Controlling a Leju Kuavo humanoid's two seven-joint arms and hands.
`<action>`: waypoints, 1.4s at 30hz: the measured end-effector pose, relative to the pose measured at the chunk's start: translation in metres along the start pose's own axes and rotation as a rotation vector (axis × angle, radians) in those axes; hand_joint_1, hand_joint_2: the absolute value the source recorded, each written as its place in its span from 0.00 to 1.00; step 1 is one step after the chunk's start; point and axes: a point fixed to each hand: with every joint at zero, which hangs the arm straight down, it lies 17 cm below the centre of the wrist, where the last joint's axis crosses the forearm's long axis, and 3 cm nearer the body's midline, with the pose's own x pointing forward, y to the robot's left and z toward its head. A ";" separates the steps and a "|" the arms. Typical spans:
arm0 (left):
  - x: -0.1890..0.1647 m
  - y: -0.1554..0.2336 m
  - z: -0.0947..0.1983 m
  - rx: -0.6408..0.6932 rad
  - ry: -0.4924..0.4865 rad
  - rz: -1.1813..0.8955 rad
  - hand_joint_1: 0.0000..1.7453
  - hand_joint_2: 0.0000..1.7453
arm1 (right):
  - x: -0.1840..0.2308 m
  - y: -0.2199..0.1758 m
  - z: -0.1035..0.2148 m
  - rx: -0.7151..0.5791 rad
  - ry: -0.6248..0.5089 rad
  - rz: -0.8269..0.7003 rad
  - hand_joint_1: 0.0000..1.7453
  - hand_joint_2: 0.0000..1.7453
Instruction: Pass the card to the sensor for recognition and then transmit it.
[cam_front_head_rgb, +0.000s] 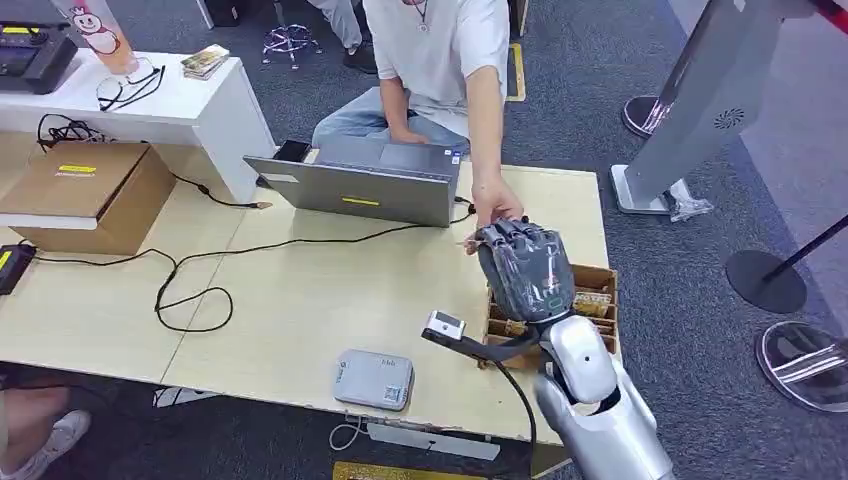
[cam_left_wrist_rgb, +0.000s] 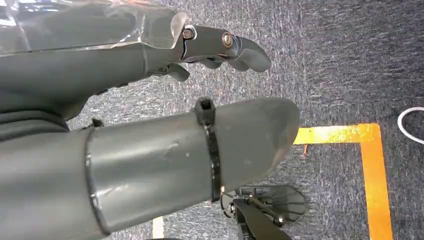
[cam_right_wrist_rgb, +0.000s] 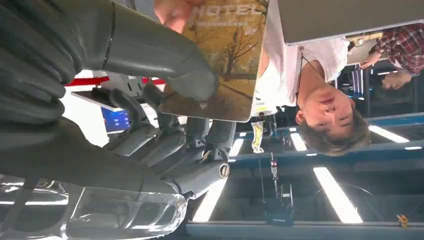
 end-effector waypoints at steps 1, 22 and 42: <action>0.000 0.000 0.000 0.000 0.000 0.000 0.00 0.00 | 0.000 0.000 0.000 0.000 -0.001 0.000 1.00 1.00; -0.001 0.001 0.000 0.006 0.006 0.013 0.00 0.00 | 0.003 0.003 -0.001 0.012 -0.006 -0.018 1.00 1.00; 0.000 0.002 0.000 0.008 -0.001 0.018 0.00 0.00 | 0.031 -0.016 -0.002 0.010 -0.055 -0.420 1.00 1.00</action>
